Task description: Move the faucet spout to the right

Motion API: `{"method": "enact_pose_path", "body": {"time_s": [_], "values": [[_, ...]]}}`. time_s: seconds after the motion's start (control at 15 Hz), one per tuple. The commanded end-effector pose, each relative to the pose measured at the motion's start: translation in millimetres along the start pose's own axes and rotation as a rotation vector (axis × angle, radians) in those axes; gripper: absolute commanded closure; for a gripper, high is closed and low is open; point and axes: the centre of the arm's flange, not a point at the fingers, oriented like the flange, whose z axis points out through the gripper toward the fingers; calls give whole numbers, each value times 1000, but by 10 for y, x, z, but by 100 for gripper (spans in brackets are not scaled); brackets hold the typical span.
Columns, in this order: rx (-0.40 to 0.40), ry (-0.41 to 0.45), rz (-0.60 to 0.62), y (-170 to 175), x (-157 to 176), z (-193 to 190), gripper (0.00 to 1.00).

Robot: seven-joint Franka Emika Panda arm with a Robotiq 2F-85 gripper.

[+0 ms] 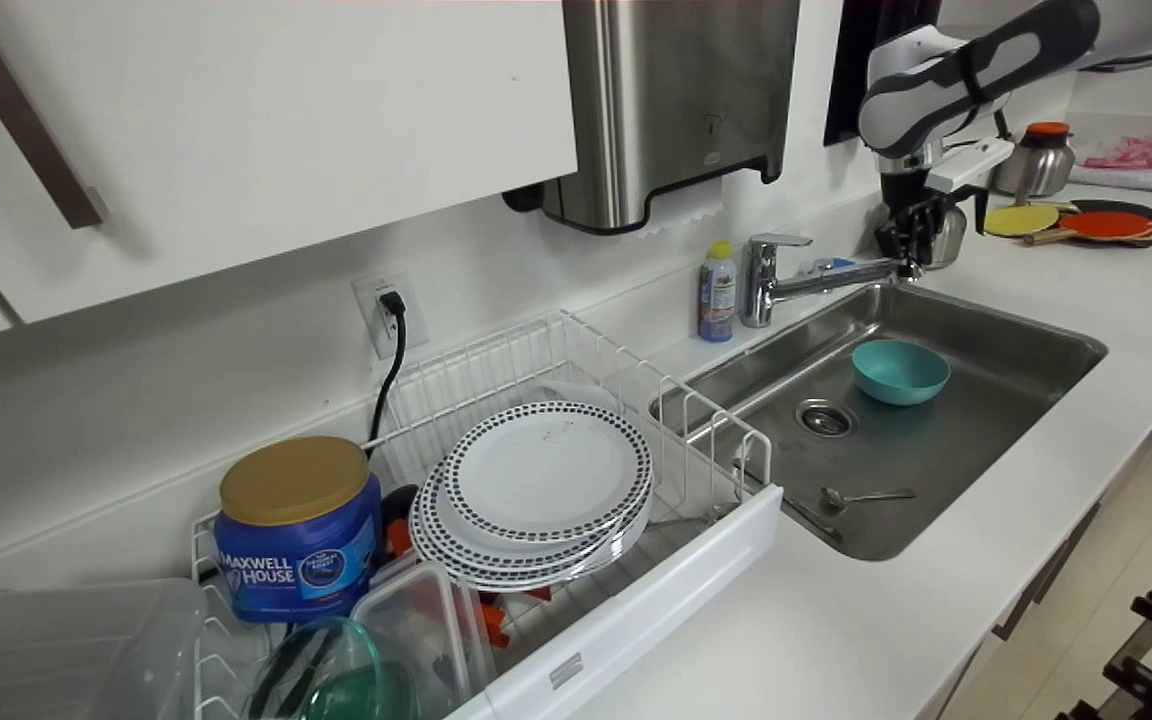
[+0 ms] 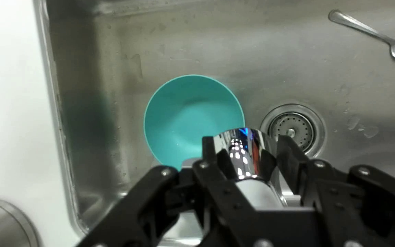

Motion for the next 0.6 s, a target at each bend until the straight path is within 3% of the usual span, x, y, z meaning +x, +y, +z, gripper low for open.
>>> {"method": "enact_pose_path", "body": {"time_s": [0.0,0.07,0.13,0.53], "values": [[-50,38,35,141,323,88,76],[-55,37,37,163,339,88,76],[-29,12,13,125,80,14,51],[-43,19,20,185,127,20,51]]}}
